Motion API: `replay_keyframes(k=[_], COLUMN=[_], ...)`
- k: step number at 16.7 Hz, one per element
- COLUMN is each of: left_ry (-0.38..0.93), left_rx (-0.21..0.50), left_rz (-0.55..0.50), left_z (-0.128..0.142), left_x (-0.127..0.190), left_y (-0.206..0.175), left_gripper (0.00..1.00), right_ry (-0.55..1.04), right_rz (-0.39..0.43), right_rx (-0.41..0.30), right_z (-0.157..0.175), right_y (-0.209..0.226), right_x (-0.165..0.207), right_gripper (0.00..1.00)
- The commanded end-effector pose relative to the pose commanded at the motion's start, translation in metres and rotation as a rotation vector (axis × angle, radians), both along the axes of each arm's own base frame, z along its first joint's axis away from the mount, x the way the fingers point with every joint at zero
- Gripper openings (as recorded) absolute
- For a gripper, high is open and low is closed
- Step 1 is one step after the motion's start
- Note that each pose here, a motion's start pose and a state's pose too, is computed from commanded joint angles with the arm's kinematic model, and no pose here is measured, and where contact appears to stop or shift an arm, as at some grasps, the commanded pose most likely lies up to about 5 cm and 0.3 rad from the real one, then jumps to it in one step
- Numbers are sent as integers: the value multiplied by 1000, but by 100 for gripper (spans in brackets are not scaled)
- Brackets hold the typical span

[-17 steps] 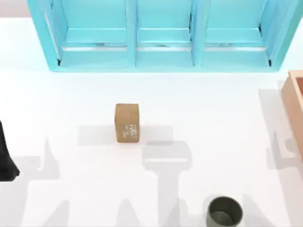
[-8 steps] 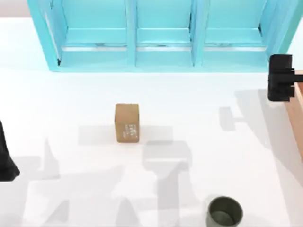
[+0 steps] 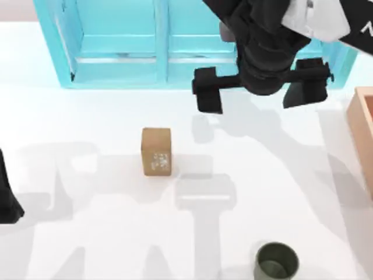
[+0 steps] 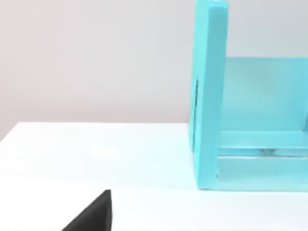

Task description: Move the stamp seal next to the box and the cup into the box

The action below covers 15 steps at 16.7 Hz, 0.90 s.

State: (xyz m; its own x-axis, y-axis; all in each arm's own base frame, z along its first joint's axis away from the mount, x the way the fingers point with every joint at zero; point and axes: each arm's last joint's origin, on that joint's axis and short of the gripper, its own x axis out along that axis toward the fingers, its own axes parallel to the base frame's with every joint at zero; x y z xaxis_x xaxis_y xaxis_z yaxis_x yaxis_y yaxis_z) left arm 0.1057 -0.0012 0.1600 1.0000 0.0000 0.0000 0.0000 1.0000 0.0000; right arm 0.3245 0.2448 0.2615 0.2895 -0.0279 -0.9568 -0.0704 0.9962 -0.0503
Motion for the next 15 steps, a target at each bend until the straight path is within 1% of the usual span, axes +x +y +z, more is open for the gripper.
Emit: replay_keyframes(k=[2, 4, 7, 9, 12, 15], left_ry=[0, 0, 0, 0, 0, 0], left_rx=[0, 0, 0, 0, 0, 0], left_rz=[0, 0, 0, 0, 0, 0], left_z=[0, 0, 0, 0, 0, 0], left_x=[0, 0, 0, 0, 0, 0], left_y=[0, 0, 0, 0, 0, 0], left_gripper=[100, 100, 100, 100, 100, 100], right_ry=[54, 86, 103, 101, 96, 94], right_rz=[-11, -25, -50, -65, -80, -83], right_rx=[-28, -38, -19, 8, 44, 52], right_z=[-17, -33, -48, -52, -54, -54], right_y=[37, 70, 107, 123, 136, 138], right_x=[11, 17, 17, 15, 12, 11], right_gripper=[100, 100, 100, 100, 100, 100])
